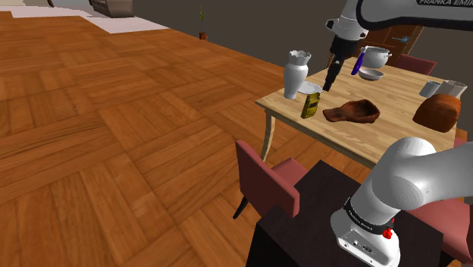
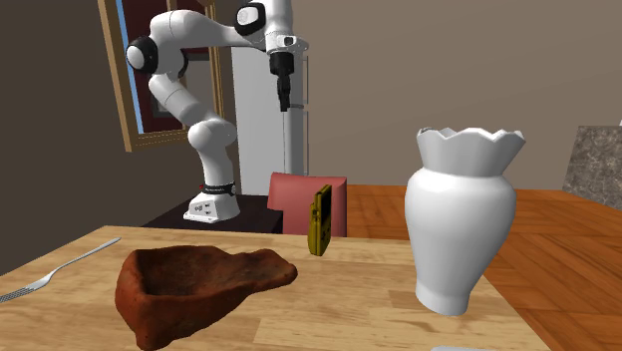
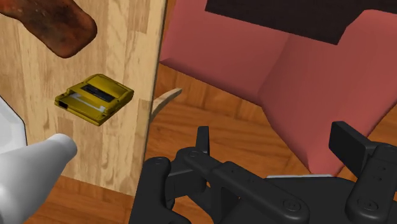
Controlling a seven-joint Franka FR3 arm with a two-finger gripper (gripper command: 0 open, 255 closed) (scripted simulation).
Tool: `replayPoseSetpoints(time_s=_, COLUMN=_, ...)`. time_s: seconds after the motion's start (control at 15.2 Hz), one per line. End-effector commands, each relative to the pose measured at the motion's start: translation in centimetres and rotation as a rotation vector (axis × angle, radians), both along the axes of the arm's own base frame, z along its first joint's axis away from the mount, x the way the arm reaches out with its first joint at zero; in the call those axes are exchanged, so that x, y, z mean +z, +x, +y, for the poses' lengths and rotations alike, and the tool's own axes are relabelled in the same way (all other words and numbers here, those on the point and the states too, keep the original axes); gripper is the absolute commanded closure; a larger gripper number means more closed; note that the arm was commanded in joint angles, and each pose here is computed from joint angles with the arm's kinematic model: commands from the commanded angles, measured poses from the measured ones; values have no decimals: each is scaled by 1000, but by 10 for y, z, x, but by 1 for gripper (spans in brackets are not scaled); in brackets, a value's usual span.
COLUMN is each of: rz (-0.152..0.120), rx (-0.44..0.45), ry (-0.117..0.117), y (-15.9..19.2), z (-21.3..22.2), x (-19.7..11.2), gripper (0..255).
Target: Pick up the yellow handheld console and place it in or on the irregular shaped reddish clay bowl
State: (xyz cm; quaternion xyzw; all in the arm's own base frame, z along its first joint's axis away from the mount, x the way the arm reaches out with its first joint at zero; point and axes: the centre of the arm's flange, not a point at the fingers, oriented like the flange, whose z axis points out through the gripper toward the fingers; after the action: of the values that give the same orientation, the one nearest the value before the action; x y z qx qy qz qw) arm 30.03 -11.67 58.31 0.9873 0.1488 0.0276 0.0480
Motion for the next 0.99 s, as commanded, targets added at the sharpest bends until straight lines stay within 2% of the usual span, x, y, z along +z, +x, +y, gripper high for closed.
replayPoseSetpoints(time_s=0.0, rz=7, rx=46, ry=6, y=4, z=-27, x=-13, gripper=0)
replayPoseSetpoints(time_s=0.92, rz=57, rx=333, ry=51, y=56, z=-196, x=-91, gripper=0)
